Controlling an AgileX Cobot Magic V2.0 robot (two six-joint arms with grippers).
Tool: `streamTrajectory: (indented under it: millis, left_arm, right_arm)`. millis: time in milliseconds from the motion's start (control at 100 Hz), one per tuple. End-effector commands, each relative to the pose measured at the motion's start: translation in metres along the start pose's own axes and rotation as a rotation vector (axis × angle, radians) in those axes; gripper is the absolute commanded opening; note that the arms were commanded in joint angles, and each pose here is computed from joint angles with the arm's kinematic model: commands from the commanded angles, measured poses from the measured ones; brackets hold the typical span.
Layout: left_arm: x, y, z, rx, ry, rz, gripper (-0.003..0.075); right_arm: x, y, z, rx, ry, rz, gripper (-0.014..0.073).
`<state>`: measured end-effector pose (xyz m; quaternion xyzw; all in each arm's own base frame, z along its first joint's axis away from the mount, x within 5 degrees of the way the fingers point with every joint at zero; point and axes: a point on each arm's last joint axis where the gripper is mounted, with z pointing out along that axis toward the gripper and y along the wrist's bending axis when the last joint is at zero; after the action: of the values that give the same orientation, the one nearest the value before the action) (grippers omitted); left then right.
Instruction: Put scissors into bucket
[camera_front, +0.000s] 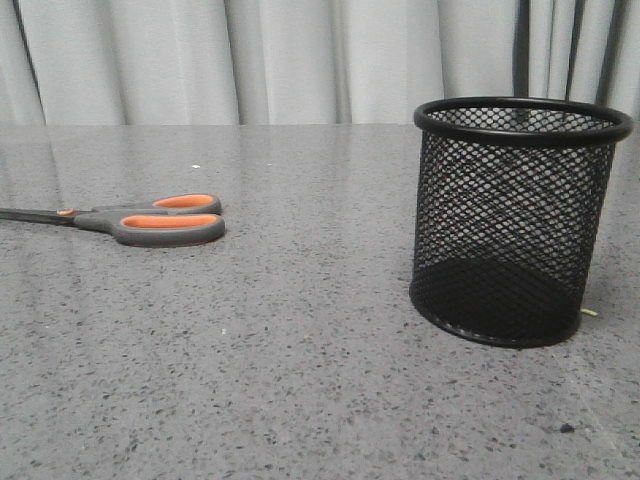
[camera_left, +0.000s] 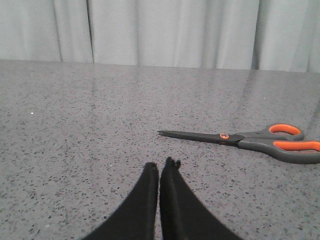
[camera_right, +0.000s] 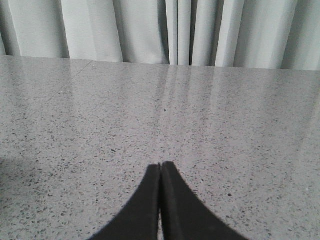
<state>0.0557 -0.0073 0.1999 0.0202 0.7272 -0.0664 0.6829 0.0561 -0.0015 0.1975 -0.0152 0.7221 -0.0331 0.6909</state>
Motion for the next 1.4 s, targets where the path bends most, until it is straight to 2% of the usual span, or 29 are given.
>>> streamTrajectory:
  millis: [0,670,930,1060,1130,1240,1390]
  left_arm:
    - [0.006,0.001,0.0,-0.001,-0.059,-0.016,-0.002]
    - [0.006,0.001,0.0,-0.001,-0.059,-0.016,-0.002]
    - [0.005,0.001,0.0,0.0,-0.073,-0.029,-0.002]
    - [0.003,0.0,0.0,0.009,-0.089,-0.123,-0.002]
    - [0.001,0.0,0.0,0.017,-0.109,-0.246,-0.002]
    - [-0.001,0.001,-0.001,0.029,-0.128,-0.426,-0.002]
    - [-0.001,0.0,-0.001,0.042,-0.124,-0.6,-0.002]
  right_arm:
    - [-0.007,-0.001,-0.002,0.015,-0.097,-0.014,-0.0055]
    - [-0.007,-0.001,-0.002,0.015,-0.097,-0.014,-0.0055]
    - [-0.007,-0.001,-0.002,0.007,-0.1,0.067,-0.0055]
    - [-0.01,-0.001,-0.002,0.01,-0.128,0.079,-0.0055]
    - [-0.012,-0.001,-0.002,0.011,-0.153,0.109,-0.0055]
    - [-0.016,-0.003,-0.003,0.014,-0.207,0.225,-0.0055]
    - [-0.021,-0.007,-0.005,0.026,-0.273,0.395,-0.0055]
